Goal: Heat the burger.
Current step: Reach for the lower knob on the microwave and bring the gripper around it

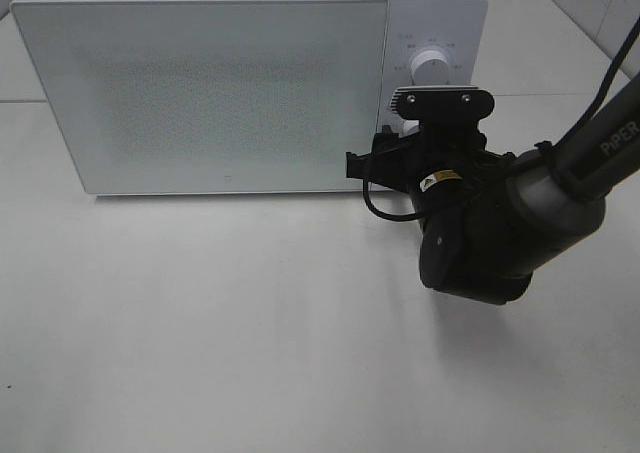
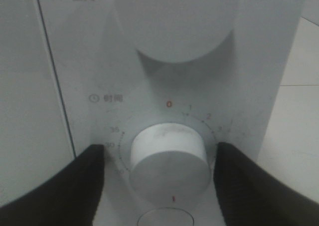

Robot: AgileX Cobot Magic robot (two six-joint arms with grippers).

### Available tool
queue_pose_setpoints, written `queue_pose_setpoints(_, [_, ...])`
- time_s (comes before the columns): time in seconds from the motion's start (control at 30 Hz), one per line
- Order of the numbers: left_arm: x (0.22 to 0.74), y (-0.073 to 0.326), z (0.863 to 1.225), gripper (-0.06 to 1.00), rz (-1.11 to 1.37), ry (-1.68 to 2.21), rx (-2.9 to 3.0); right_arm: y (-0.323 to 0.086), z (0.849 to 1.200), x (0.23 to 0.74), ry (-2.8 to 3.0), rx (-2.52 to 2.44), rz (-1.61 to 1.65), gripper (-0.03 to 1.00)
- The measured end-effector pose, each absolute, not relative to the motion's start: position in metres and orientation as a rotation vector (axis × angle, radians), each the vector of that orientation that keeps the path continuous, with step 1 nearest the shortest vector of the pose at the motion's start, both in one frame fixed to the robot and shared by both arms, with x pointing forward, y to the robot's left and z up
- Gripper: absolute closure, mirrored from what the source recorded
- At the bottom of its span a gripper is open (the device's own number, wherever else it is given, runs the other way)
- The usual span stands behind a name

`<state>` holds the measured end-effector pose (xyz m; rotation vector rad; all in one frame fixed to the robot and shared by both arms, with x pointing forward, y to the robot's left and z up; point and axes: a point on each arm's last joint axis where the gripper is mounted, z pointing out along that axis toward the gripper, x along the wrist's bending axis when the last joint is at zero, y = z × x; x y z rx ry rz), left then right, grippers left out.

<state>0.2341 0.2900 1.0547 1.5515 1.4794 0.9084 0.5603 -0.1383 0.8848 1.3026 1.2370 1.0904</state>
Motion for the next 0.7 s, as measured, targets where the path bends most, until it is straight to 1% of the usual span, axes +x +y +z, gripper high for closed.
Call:
queue_pose_setpoints(0.03, [0.2341,0.29,1.0547,-0.03,0.908,1.479,1.551,-0.1383,0.8848,0.5603,1.237,1.303,1.09,0.36])
queue_pose_setpoints(0.07, [0.2341,0.29,1.0547,-0.03,0.908,1.479,1.551,-0.138,0.8851,0.5607,1.235,1.302,1.092,0.46])
queue_pose_setpoints(0.13, [0.2341,0.29,1.0547,-0.03,0.908,1.479,1.551,-0.1395,0.8846,0.5604,1.226,1.315,1.082,0.55])
queue_pose_setpoints(0.7, [0.2341,0.29,1.0547,-0.03,0.908,1.479,1.551,-0.1394,0.8846,0.5604,1.225,1.316,1.084,0.55])
